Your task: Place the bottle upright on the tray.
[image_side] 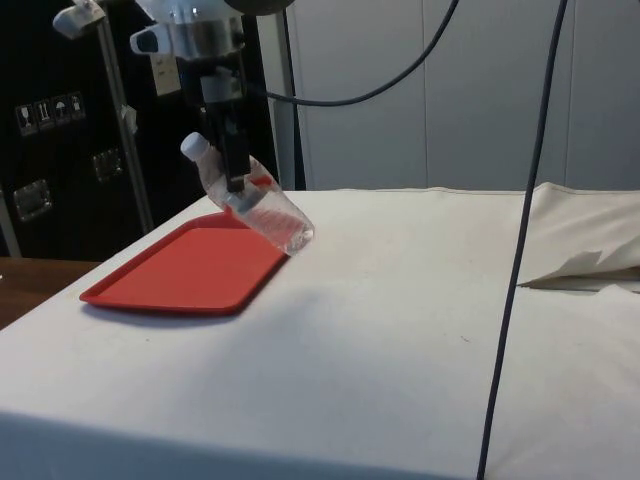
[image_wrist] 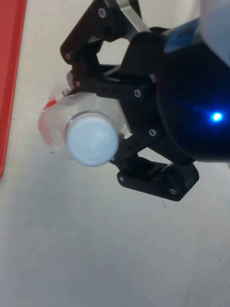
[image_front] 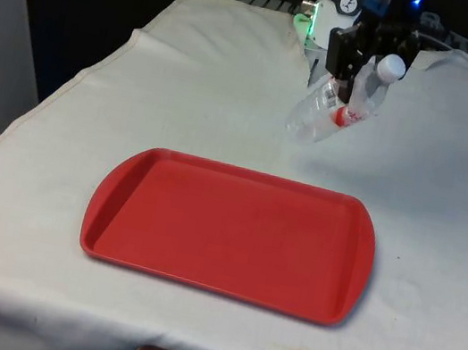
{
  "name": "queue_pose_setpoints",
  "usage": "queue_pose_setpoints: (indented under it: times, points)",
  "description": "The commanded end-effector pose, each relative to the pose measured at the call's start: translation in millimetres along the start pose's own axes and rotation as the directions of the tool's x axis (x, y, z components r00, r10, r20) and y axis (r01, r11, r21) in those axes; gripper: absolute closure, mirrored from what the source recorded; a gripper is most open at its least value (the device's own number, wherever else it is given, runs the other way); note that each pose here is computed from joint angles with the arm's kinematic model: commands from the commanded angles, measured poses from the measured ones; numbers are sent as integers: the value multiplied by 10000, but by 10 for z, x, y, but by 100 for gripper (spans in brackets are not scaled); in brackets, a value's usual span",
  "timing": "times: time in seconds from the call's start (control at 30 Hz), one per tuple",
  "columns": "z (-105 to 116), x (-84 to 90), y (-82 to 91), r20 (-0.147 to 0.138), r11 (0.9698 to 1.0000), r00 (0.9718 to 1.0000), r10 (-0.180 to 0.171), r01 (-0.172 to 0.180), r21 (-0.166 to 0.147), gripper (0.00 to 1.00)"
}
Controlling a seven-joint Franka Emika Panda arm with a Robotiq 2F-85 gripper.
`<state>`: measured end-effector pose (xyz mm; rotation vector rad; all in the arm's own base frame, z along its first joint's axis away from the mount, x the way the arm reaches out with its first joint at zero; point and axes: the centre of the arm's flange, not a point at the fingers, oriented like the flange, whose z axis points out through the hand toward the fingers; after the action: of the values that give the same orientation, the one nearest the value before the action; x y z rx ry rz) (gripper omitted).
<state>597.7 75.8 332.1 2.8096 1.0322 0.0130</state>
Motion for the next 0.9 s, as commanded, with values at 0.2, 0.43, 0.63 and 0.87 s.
queue_pose_setpoints:
  times: [0.2, 0.43, 0.63, 0.87]
  points:
    - [-31, -52, 148, -524, 9999, 9985, 131, -128, 74, 66]
    - [-54, -84, 255, -885, 9997, 9958, 242, -233, 109, 66]
    - [-74, -111, 361, -1263, 9994, 9914, 350, -336, 130, 66]
    - [-91, -135, 460, -1639, 9989, 9854, 468, -452, 130, 66]
